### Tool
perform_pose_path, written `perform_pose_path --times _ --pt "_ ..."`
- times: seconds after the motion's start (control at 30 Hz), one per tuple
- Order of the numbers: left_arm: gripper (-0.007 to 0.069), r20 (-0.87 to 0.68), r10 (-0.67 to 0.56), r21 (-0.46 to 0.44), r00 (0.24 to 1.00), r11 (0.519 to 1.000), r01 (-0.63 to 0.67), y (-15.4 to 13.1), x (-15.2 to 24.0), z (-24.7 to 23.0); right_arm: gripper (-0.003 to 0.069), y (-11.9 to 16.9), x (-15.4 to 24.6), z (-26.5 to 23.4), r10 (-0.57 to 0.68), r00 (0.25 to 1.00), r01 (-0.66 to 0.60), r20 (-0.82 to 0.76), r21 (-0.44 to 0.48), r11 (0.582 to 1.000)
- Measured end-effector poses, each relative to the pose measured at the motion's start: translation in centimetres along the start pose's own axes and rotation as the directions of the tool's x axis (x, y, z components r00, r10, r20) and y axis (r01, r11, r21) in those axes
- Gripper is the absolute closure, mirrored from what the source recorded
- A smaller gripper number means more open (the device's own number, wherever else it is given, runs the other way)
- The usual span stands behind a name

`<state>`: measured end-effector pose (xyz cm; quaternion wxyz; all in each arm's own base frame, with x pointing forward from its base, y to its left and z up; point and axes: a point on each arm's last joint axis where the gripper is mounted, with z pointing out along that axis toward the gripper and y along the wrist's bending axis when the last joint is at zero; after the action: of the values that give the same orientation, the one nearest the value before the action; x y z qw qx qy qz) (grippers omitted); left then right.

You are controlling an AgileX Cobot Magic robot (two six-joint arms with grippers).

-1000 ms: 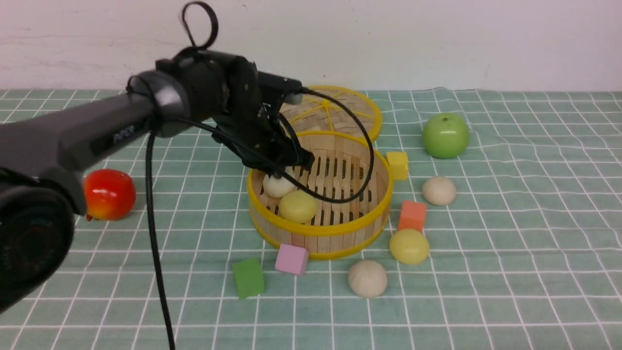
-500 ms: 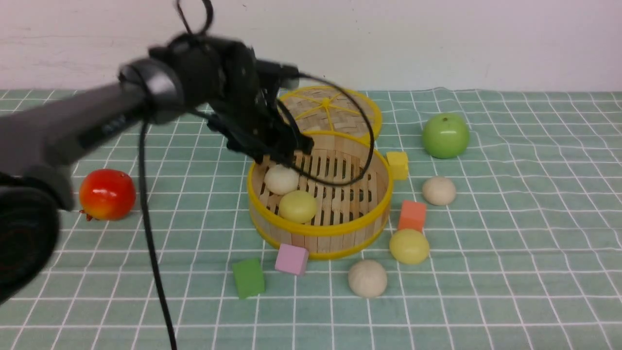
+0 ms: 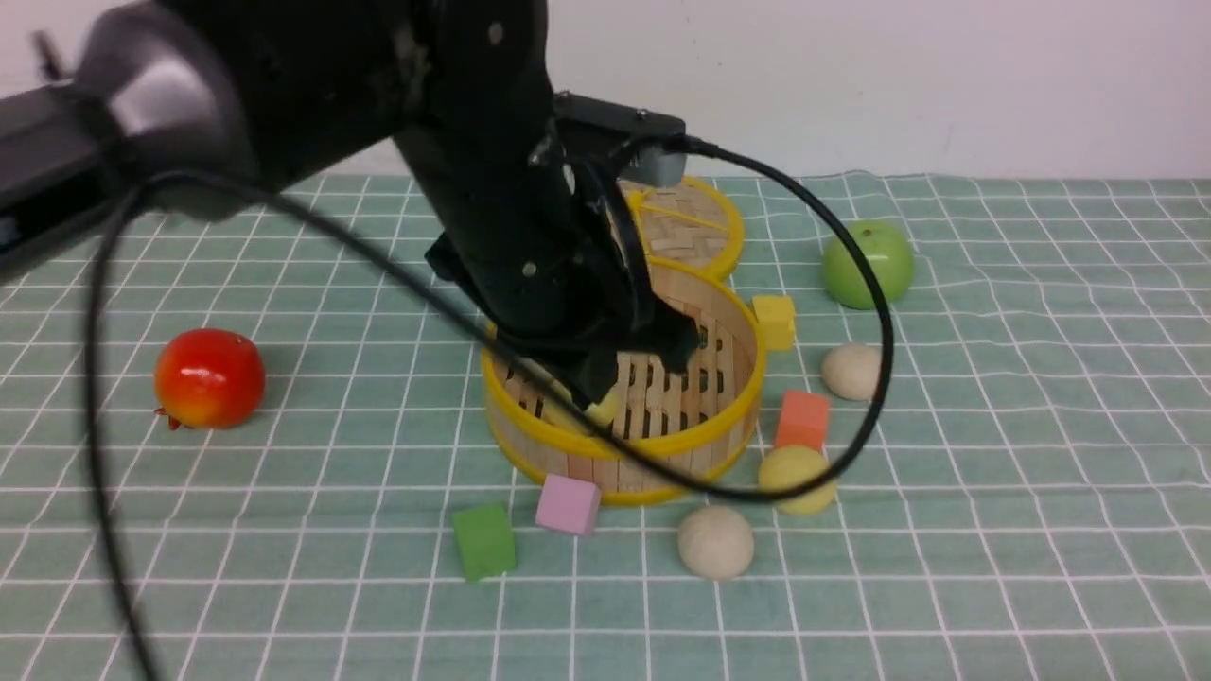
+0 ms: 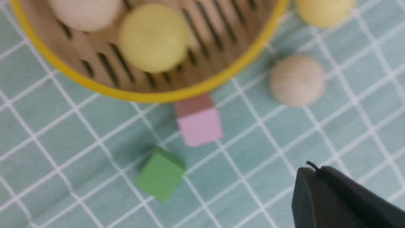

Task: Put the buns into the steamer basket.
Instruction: Use the right arm to grab a steamed stuffed bun

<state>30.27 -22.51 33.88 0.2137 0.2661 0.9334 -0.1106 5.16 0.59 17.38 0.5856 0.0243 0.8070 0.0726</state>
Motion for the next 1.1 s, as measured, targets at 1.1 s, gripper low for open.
perform_pose_path --times 1.1 --pt "0.0639 0.79 -0.219 0.233 0.573 0.971 0.05 1.9 27.7 -6.5 0.0419 0.3 -0.5 0.1 0.179 0.981 -0.175 0.079 -0.052 0.983"
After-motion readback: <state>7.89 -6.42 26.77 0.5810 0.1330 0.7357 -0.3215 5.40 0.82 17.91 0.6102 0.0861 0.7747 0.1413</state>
